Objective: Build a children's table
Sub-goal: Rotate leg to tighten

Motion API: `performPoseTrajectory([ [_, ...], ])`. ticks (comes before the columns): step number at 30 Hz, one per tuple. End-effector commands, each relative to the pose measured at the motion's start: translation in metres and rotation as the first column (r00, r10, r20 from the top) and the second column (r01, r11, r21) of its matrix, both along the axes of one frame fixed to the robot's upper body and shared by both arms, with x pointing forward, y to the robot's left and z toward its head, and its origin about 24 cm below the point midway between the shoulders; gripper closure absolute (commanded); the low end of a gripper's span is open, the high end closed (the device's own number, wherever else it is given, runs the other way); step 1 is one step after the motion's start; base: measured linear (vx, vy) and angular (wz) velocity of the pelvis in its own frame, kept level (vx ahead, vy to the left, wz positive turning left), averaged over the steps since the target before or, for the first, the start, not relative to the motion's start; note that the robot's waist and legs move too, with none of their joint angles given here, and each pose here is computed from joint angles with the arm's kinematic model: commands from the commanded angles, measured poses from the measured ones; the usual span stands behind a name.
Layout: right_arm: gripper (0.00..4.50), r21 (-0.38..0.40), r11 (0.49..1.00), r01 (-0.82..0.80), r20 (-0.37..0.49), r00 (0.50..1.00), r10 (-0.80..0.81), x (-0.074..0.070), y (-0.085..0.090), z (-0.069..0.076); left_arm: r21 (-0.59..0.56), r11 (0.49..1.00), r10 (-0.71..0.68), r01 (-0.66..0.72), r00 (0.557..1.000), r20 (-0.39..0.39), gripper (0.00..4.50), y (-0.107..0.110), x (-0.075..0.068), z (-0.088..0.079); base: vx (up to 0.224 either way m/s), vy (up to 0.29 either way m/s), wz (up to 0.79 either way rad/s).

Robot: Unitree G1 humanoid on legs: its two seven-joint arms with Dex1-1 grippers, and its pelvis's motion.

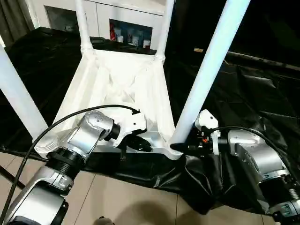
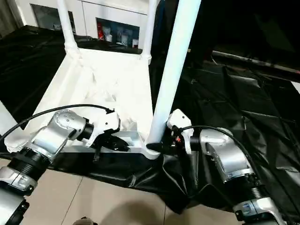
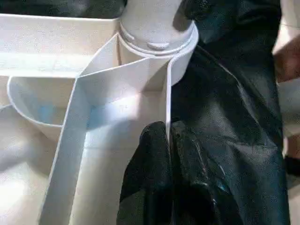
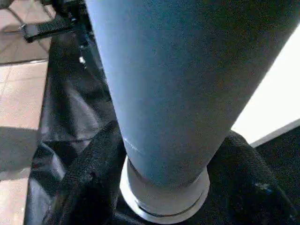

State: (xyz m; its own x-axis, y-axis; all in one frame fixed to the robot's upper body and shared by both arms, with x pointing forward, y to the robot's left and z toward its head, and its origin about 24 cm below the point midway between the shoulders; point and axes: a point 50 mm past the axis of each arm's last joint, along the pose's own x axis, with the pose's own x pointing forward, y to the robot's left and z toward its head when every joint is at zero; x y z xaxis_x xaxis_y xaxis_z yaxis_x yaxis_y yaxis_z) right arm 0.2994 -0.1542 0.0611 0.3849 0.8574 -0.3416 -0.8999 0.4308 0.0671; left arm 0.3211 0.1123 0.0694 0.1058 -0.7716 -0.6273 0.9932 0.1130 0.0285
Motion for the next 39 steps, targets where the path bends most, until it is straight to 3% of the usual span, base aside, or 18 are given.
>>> performPoseTrajectory([
  [1, 2.26, 0.064, 0.995, 0.081, -0.014, 0.997, -0.080, 0.002, 0.006, -0.004, 0.038, 0.992, 0.122, -0.124, 0.992, 0.042, 4.50, -0.003, 0.008, -0.008, 0.000, 0.000, 0.00],
  [4, 2.52, 0.090, 0.969, 0.230, -0.056, 0.973, -0.226, 0.007, 0.012, -0.016, 0.029, 0.971, 0.234, -0.236, 0.970, 0.064, 4.50, -0.010, 0.015, -0.011, 0.000, 0.000, 0.00],
  [8, 2.56, 0.059, 0.915, 0.399, -0.073, 0.916, -0.395, 0.013, 0.028, -0.031, -0.006, 0.926, 0.375, -0.376, 0.921, 0.109, 4.50, -0.022, 0.025, -0.011, 0.000, 0.000, 0.00],
  [12, 2.57, 0.039, 0.756, 0.653, -0.112, 0.755, -0.646, 0.027, 0.063, -0.040, -0.052, 0.854, 0.517, -0.518, 0.832, 0.202, 4.50, -0.042, 0.037, -0.012, 0.000, 0.000, 0.00],
  [13, 2.57, 0.046, 0.740, 0.672, -0.127, 0.738, -0.662, 0.028, 0.070, -0.039, -0.060, 0.847, 0.529, -0.529, 0.822, 0.211, 4.50, -0.045, 0.038, -0.012, 0.000, 0.000, 0.00],
  [17, 2.57, 0.057, 0.796, 0.603, -0.031, 0.798, -0.602, 0.032, 0.094, -0.028, -0.076, 0.841, 0.538, -0.536, 0.811, 0.231, 4.50, -0.053, 0.039, -0.011, 0.000, 0.000, 0.00],
  [22, 2.57, 0.101, 0.770, 0.630, -0.045, 0.776, -0.629, 0.037, 0.089, -0.024, -0.076, 0.841, 0.536, -0.535, 0.808, 0.245, 4.50, -0.050, 0.041, -0.011, 0.000, 0.000, 0.00],
  [25, 1.89, 0.130, 0.760, 0.637, -0.059, 0.770, -0.635, 0.040, 0.084, -0.022, -0.080, 0.842, 0.535, -0.533, 0.809, 0.243, 4.50, -0.048, 0.043, -0.012, 0.024, 0.016, -0.06],
  [28, 1.79, 0.150, 0.767, 0.624, -0.038, 0.779, -0.626, 0.041, 0.075, -0.018, -0.083, 0.849, 0.524, -0.521, 0.815, 0.248, 4.50, -0.043, 0.044, -0.011, 0.030, -0.039, 0.02],
  [34, 1.79, 0.209, 0.804, 0.557, 0.048, 0.815, -0.577, 0.030, 0.055, -0.005, -0.119, 0.857, 0.512, -0.501, 0.802, 0.309, 4.50, -0.034, 0.050, -0.005, 0.074, 0.003, -0.26],
  [35, 1.72, 0.219, 0.807, 0.548, 0.066, 0.817, -0.573, 0.024, 0.048, -0.003, -0.133, 0.858, 0.509, -0.495, 0.794, 0.332, 4.05, -0.032, 0.052, -0.003, 0.067, -0.007, -0.03],
  [39, 1.72, 0.242, 0.805, 0.542, 0.100, 0.811, -0.576, 0.006, 0.030, 0.002, -0.077, 0.878, 0.450, -0.472, 0.763, 0.463, 3.83, -0.019, 0.058, 0.001, 0.055, -0.011, 0.03],
])
